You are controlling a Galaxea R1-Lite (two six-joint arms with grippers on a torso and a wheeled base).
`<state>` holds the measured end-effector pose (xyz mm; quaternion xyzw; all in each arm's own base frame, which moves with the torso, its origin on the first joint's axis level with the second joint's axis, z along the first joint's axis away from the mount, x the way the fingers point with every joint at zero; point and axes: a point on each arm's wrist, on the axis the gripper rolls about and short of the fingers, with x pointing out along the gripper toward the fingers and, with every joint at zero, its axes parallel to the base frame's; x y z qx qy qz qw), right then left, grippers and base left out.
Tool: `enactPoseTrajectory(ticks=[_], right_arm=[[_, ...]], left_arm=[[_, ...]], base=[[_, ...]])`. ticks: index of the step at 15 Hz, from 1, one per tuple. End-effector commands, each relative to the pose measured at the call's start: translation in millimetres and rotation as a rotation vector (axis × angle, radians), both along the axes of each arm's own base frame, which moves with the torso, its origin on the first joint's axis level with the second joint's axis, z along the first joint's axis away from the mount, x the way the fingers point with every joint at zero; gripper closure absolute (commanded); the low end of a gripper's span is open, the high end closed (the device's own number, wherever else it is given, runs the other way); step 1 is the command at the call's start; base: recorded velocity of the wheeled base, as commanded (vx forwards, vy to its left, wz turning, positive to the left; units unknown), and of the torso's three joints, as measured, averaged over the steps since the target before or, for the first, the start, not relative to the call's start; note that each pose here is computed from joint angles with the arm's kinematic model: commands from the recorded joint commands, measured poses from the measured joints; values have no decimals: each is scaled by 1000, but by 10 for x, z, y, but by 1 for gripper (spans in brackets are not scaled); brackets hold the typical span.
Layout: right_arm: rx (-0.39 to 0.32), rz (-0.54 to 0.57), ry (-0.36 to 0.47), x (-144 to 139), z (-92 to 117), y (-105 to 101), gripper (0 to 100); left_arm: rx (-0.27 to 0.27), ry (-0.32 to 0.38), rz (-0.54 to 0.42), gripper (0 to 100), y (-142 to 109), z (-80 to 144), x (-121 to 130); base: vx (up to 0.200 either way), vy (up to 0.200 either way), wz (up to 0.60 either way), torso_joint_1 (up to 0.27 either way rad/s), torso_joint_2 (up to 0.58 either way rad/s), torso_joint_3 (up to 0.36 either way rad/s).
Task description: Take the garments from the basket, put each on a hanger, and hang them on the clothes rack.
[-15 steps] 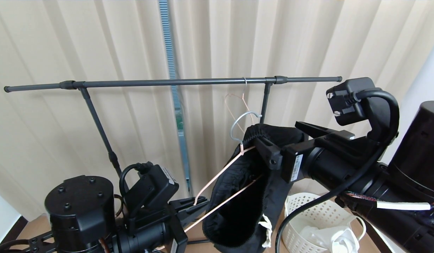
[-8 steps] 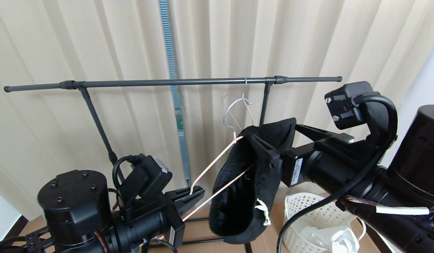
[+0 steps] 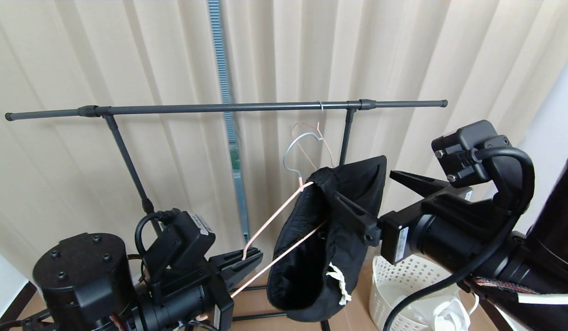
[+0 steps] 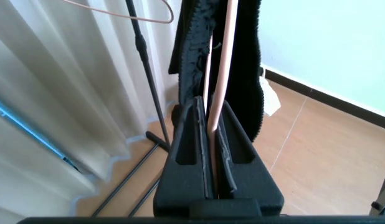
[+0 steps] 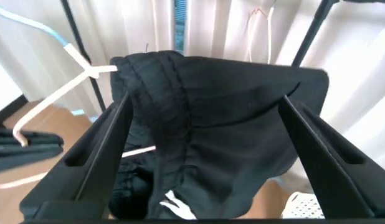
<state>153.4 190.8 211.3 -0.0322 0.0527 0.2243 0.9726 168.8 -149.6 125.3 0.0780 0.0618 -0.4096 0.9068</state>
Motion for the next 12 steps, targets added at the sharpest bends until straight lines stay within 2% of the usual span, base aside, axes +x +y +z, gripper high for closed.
enactPoseTrajectory(ticks=[1,4,6,7,8,9,10,11,12], right_arm=[[-41,117,-12,-137,38,-288,0],[-184,237,13,-214,141,-511,0],[-270,291,43,-235,256,-648,0],[-329,354,78,-205,365,-766,0],[-338,402,100,-182,435,-823,0],[-349,495,161,-141,487,-897,0],[-352,501,165,-139,489,-900,0],[-416,608,231,46,426,-938,0],[-442,682,245,154,374,-933,0]], left_arm=[[15,8,-4,100,165,-110,-62],[50,11,-56,100,329,-204,-154],[55,30,-79,100,377,-239,-192],[62,34,-98,100,385,-255,-210],[74,30,-110,100,390,-271,-225],[98,23,-140,100,395,-300,-254],[98,22,-142,100,395,-300,-254],[107,18,-171,100,393,-311,-268],[105,15,-183,100,374,-306,-276]], base=[[0,0,0,0,0,0],[0,0,0,0,0,0],[0,0,0,0,0,0],[0,0,0,0,0,0],[0,0,0,0,0,0],[0,0,0,0,0,0],[0,0,0,0,0,0],[0,0,0,0,0,0],[0,0,0,0,0,0]])
